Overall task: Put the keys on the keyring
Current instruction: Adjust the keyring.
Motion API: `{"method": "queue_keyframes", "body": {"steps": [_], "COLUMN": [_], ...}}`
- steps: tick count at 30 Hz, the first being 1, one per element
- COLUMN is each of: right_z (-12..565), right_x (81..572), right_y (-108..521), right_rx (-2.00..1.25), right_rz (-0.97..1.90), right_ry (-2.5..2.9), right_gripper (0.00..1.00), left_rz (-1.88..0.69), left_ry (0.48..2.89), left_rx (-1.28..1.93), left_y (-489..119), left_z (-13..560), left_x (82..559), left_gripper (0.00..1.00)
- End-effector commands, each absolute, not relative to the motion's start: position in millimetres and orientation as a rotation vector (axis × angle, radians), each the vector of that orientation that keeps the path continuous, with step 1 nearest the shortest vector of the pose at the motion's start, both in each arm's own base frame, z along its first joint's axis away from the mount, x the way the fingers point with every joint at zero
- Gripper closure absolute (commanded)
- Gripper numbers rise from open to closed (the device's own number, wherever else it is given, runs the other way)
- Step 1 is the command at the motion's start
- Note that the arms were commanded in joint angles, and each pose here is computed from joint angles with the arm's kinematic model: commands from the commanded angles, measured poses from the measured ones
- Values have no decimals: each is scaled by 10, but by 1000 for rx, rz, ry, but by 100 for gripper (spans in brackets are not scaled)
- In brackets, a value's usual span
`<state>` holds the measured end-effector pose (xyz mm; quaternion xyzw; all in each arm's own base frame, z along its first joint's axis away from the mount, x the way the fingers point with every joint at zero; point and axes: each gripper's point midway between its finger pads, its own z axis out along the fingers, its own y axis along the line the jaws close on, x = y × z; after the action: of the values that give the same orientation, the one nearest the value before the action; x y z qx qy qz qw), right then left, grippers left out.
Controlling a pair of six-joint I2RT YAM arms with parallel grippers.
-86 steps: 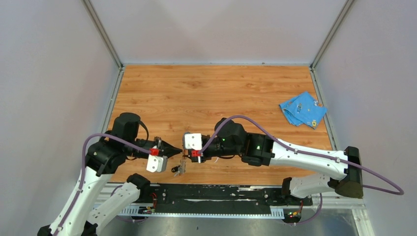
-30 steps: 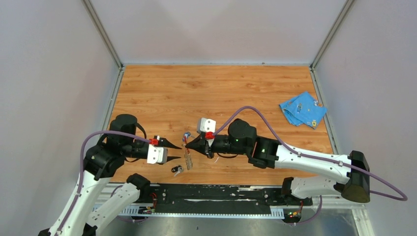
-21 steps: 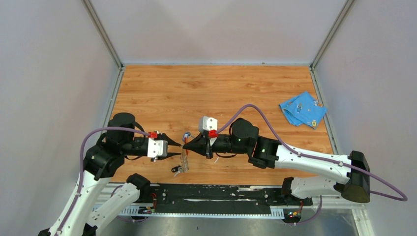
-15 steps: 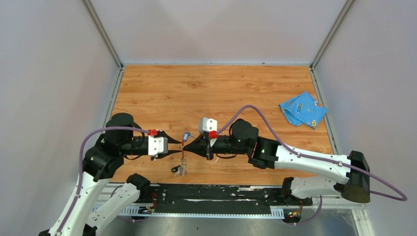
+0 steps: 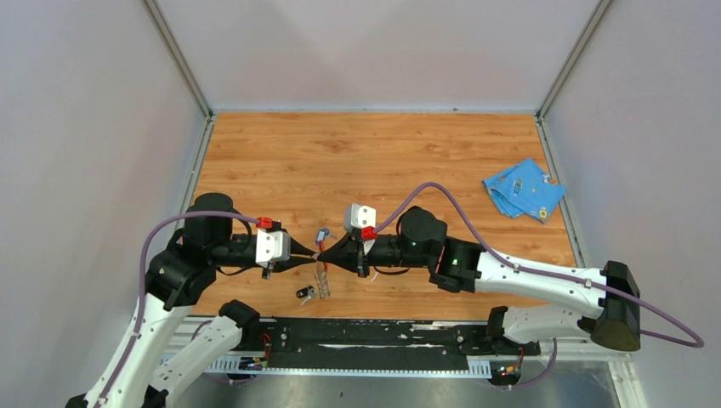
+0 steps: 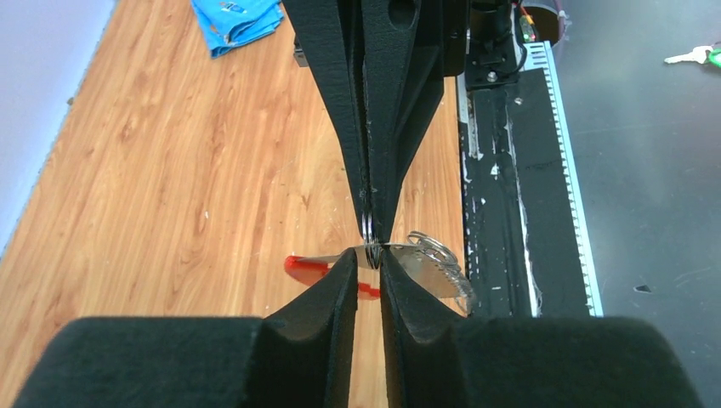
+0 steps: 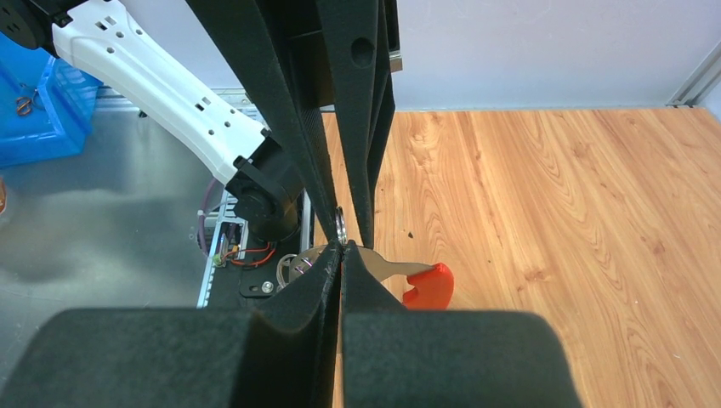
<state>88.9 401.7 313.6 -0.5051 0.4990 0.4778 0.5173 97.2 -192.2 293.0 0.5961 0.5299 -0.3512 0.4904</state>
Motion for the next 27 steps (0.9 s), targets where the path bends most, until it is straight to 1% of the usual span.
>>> {"method": "queue_keyframes", "body": {"steps": [1, 7, 8, 12, 13, 22, 23, 25, 27], "right_z": [3306, 3261, 3268, 3263, 3262, 3262, 3261, 3260, 3271], "right_x": [932, 945, 953, 956, 948, 914, 912, 900, 886], "right_y": [3981, 4011, 4009, 4014, 4018, 4007, 4002, 3991, 3968], "right_rx": [-1163, -1184, -1181, -1186, -1191, -1217, -1219, -1225, -1234], "right_rz": [1152, 1140, 1137, 1134, 1136, 1144, 1145, 1146, 1143], "right_ry": [1147, 1167, 1167, 1172, 1171, 1184, 1187, 1193, 1195], "right_gripper": [100, 100, 100, 100, 100, 100, 98, 88, 84], "left_rz": [-869, -891, -891, -877, -878, -758, -753, -729, -712], "left_ry": [1263, 1263, 1262, 1260, 1258, 1309, 1312, 1325, 1332], "left_rx": [1447, 1442, 1443, 1441, 1443, 1425, 1425, 1421, 1423], "left_y": [-1945, -1959, -1959, -1948, -1948, -1864, -1861, -1848, -1840], "left_z": [3015, 3059, 3055, 3055, 3049, 2916, 2914, 2898, 2877], "left_x": [952, 938, 934, 939, 935, 1081, 1092, 1136, 1167], "left_gripper": [83, 83, 85, 99, 100, 100, 100, 100, 100]}}
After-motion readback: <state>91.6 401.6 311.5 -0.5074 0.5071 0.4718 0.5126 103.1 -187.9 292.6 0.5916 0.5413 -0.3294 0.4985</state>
